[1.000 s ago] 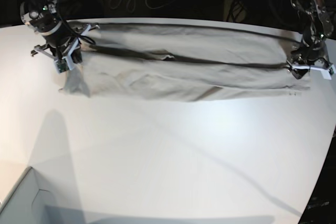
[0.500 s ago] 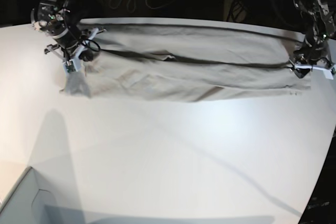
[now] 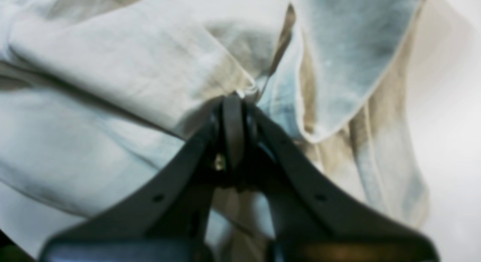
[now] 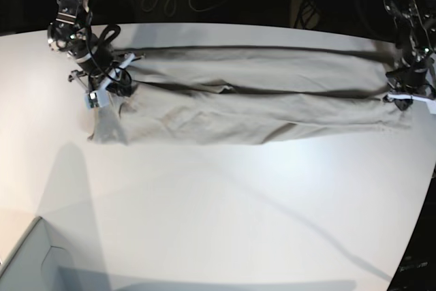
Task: Layout the t-shirt on the table in an organized manner, then fold the t-shirt properly
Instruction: 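Carry the left gripper's strip end over toward the right gripper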
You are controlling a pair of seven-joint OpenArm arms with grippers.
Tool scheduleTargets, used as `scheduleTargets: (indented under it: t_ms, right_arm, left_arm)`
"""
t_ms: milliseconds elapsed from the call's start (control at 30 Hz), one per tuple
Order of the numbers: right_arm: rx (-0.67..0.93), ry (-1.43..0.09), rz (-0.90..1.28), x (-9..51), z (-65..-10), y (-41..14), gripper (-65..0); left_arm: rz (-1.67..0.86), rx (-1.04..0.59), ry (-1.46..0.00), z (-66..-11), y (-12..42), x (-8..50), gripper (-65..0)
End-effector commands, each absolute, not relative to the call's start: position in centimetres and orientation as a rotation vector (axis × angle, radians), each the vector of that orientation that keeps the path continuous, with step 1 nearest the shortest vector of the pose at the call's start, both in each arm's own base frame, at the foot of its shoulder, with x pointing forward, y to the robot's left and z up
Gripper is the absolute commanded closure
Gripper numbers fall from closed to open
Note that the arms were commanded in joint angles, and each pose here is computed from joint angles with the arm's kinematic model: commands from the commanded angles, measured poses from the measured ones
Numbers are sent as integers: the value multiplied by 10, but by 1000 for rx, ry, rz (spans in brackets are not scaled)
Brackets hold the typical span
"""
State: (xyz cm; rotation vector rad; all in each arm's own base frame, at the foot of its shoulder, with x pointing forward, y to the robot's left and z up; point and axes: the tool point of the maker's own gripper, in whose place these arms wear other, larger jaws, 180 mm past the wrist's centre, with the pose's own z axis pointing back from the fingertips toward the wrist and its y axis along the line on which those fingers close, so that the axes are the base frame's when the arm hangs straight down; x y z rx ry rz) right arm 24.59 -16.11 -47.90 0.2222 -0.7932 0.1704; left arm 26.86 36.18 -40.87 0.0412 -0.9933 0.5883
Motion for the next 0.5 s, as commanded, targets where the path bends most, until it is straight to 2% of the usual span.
scheduleTargets:
  t_ms: [0,167,267,467]
  right_arm:
    - [191,-670,216,229,-499,-167,0]
    - [211,-623,199,236,-516,-175,0]
    - [208,-611,195,239,-519,-182,0]
    - [191,-650,210,249,-508,-183,0]
  left_arm:
    - [544,67,-1093,-375,369,281,0]
    - [455,43,-1271,-309,334,295,0]
    - [384,-21,-1332,-286,294,304,0]
    - [185,-257,-1250,-308,178,320,0]
